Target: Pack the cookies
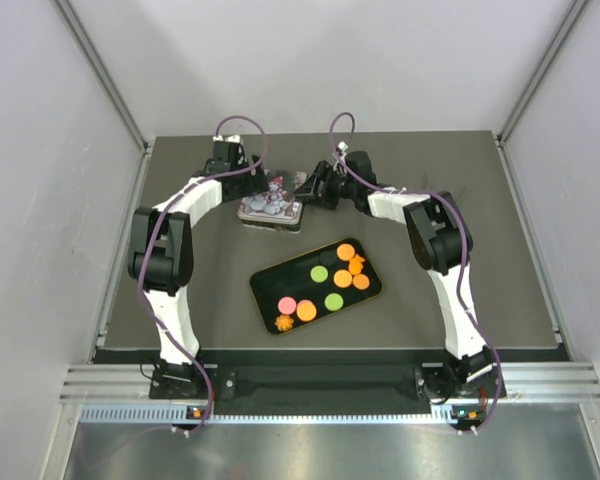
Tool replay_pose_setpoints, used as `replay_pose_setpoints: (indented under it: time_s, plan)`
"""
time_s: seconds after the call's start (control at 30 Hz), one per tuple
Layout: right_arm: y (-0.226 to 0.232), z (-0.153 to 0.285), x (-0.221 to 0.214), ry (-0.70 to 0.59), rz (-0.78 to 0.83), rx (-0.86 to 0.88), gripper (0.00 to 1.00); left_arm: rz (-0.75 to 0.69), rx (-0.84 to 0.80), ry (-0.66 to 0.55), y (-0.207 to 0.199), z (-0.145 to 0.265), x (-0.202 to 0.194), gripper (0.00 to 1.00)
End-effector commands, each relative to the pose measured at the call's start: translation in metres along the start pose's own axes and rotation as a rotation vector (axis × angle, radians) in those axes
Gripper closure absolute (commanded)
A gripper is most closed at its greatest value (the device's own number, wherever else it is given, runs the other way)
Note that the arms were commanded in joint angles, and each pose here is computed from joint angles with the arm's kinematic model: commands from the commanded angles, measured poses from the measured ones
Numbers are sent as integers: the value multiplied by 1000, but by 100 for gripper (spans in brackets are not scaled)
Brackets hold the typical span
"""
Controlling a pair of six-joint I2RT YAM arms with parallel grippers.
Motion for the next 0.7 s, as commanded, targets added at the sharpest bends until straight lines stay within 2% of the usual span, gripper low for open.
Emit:
replay_pose_setpoints:
  time_s: [0.0, 0.23, 0.37, 0.67]
  plan:
    - [49, 8, 20, -56, 111, 54, 32, 10, -56, 51, -10, 12, -10, 12]
    - [54, 6, 18, -45, 150, 35, 28, 1, -61, 52, -14, 15, -13, 12]
    - [55, 4, 18, -43, 157, 24, 34, -20, -55, 46, -15, 16, -14, 12]
    - [60, 1, 17, -39, 208, -11, 35, -70, -53, 49, -25, 17, -18, 12]
Point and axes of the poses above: each gripper's point midway between its finger pads, its own z axis back along the fingers, its own y axis along the line the jaws close on, x = y × z, the point moved 7 cm from there along z, back along the fingers, and after that the axes turned 4 degrees about z, right-handed, at the moved point
